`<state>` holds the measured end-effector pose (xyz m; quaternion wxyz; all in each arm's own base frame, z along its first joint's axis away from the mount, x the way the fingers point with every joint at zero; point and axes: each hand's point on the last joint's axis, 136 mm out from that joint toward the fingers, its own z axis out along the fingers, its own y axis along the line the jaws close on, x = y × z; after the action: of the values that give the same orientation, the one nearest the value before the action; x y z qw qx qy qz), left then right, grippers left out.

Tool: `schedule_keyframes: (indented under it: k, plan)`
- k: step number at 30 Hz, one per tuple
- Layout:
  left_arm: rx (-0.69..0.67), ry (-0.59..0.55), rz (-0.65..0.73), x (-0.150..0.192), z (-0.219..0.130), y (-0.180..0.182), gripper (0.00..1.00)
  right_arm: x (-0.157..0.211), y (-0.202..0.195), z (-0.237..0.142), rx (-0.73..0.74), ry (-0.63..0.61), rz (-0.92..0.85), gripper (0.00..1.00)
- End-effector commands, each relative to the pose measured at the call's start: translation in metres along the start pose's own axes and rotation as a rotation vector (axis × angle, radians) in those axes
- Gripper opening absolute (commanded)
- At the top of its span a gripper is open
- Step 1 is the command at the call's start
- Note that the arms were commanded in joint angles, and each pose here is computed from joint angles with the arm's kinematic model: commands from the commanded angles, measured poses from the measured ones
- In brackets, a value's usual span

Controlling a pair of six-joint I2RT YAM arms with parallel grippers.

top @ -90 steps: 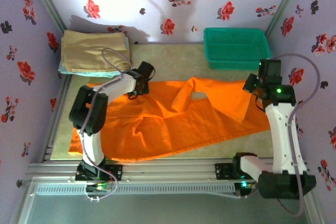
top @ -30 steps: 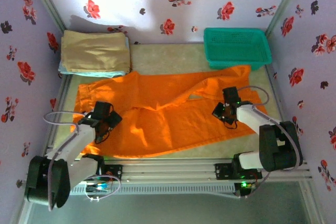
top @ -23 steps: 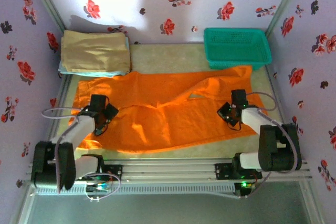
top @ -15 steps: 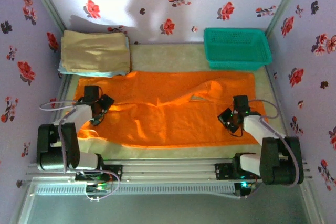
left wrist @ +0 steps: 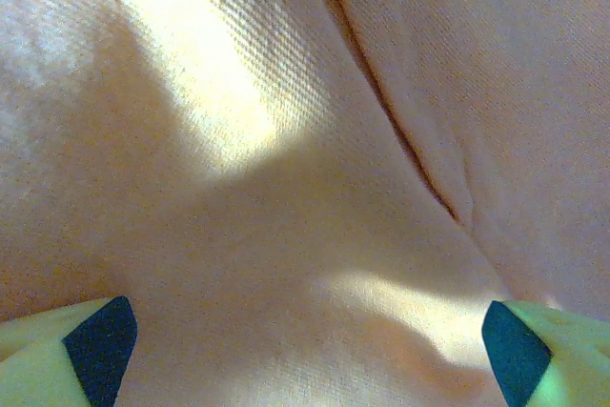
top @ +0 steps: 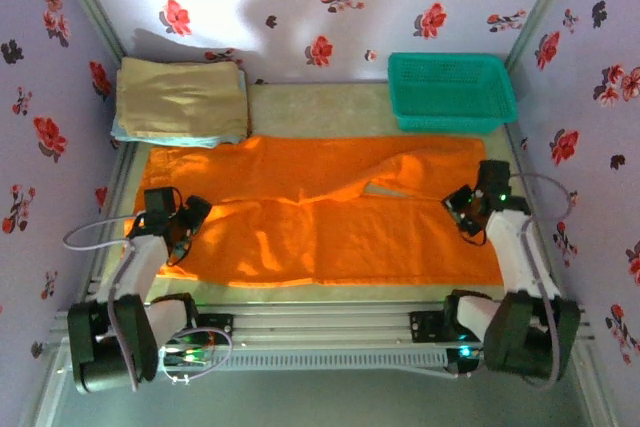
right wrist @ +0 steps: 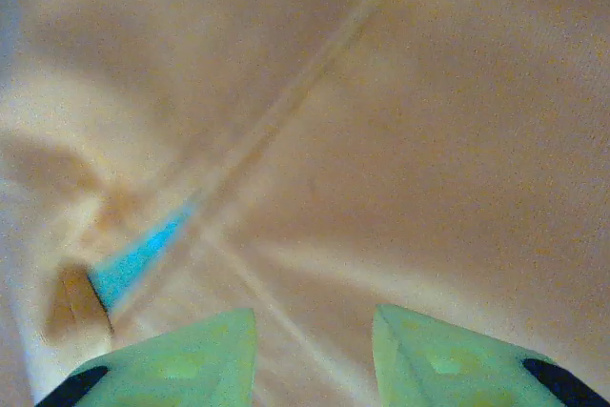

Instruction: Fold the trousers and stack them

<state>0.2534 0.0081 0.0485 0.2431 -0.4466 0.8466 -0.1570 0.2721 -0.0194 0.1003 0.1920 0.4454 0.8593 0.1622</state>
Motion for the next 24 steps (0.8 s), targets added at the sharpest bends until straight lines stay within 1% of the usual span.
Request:
schedule_keyframes:
  k: [1,3,6,10,13,18,22,23,24]
  plan:
    - [-0.018,0.033,0.03,0.011,-0.012,0.011,0.97,-0.038,0.006,0.026,-0.027,-0.008,0.093,0.39]
    - [-0.014,0.02,0.035,0.009,-0.019,0.011,0.97,-0.052,0.008,0.046,-0.026,0.028,0.153,0.37]
    - [-0.001,0.012,0.037,0.009,-0.024,0.01,0.97,-0.059,0.008,0.075,-0.047,0.084,0.238,0.36]
    - [0.01,0.023,0.026,0.013,-0.024,0.012,0.97,-0.059,0.005,0.087,-0.041,0.106,0.281,0.41]
    - [0.012,0.021,0.027,0.014,-0.022,0.014,0.97,-0.065,0.0,0.089,-0.035,0.089,0.294,0.42]
    - [0.016,0.017,0.02,0.013,-0.021,0.014,0.97,-0.075,0.001,0.089,-0.056,0.08,0.31,0.37]
    - [0.027,0.008,0.02,0.011,-0.021,0.011,0.97,-0.078,-0.002,0.099,-0.046,0.09,0.324,0.34]
    - [0.027,0.009,0.021,0.011,-0.021,0.011,0.97,-0.078,-0.002,0.102,-0.049,0.098,0.33,0.32]
    - [0.028,0.008,0.023,0.011,-0.022,0.01,0.97,-0.079,-0.001,0.103,-0.054,0.098,0.331,0.27]
